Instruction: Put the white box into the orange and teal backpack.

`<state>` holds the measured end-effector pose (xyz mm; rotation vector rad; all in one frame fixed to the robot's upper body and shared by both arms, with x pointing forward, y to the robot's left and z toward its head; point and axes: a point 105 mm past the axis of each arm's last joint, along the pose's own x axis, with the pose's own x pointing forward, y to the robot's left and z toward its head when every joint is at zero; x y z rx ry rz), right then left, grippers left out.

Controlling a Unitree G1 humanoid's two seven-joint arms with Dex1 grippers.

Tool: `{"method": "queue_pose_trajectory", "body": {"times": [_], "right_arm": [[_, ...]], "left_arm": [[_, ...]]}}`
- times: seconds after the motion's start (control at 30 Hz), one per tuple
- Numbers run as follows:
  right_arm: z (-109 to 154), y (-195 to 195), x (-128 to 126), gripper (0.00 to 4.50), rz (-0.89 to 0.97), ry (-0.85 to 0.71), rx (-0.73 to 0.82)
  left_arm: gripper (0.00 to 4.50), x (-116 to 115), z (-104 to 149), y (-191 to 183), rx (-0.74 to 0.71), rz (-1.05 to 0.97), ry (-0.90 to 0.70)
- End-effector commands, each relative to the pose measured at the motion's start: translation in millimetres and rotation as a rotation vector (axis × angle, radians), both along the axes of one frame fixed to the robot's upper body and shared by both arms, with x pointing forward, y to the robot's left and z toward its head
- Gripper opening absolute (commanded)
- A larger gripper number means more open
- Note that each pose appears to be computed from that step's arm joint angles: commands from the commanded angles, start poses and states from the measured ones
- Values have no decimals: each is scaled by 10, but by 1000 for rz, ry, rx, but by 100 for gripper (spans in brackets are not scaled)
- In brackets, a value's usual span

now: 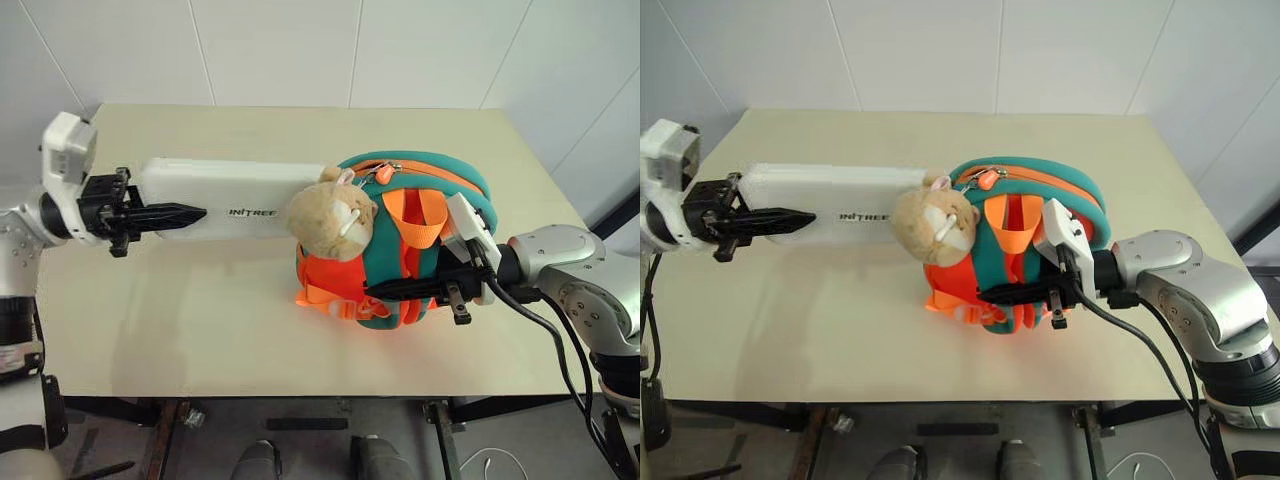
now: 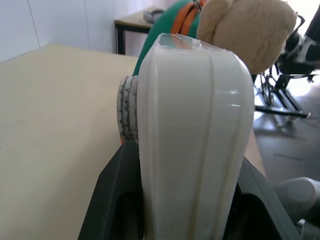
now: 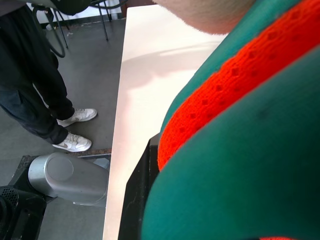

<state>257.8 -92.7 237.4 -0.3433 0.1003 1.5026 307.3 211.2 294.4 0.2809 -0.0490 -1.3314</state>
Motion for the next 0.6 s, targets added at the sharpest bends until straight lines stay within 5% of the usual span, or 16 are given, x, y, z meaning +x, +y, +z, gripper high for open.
{"method": "queue_pose_trajectory", "body": {"times": [0.03,0.17,0.6], "right_arm": [[80,19,-1,0,11,-41,9],[82,31,25,0,7,-43,13],[86,107,79,0,10,-49,32]], "left_arm": [[125,85,76,-94,128,-4,-69],[125,245,83,-300,225,11,-73],[125,601,-127,-1405,193,-73,-7]]}}
